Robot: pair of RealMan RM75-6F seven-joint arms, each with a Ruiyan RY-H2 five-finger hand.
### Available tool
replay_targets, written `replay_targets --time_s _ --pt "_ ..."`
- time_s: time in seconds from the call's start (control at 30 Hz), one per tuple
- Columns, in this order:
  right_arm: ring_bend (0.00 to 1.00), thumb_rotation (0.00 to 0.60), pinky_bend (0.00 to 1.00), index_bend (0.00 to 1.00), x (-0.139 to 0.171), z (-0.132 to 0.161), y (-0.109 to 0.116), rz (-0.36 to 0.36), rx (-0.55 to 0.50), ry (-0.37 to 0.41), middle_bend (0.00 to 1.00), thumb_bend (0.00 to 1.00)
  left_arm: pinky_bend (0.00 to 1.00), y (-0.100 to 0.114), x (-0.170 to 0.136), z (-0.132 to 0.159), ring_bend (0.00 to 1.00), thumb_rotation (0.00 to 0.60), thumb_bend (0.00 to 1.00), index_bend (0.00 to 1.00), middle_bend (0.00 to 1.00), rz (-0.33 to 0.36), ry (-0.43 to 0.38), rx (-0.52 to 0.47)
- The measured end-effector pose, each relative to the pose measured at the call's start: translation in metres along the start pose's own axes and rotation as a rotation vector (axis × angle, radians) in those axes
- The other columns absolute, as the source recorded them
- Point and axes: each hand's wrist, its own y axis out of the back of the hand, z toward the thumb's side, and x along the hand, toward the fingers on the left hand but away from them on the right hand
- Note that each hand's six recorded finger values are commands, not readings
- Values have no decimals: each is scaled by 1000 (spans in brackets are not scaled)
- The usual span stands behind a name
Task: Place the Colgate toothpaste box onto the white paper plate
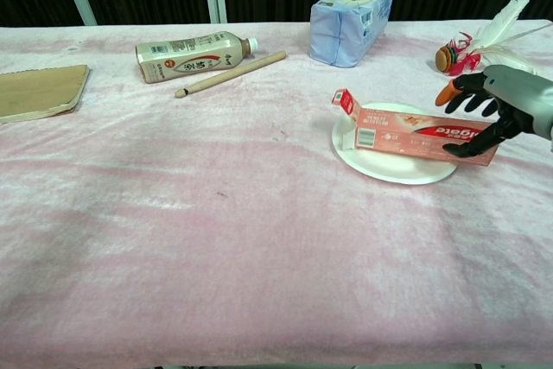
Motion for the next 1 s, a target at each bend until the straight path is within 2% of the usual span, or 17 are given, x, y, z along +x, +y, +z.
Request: replay_targets --time_s 0.3,0.5,0.63,0.73,1.0 --pt "1 600 118 4 10 5 10 3 -21 23 11 175 10 -3 -9 3 0 600 0 38 0 -5 8 -33" --pt "0 600 100 0 29 -4 36 -23 36 74 0 160 0 -11 -24 0 0 600 0 0 0 -40 33 -15" --pt "0 600 100 0 52 -22 57 -55 105 102 0 159 0 -21 -41 -3 0 600 0 0 0 -102 80 0" --pt "0 600 93 0 76 -46 73 -70 156 96 0 156 0 -27 -52 -5 0 600 0 0 0 -126 88 22" --pt "0 600 85 0 149 -115 100 -83 327 56 0 141 0 -33 -74 -12 0 600 0 0 0 -119 102 71"
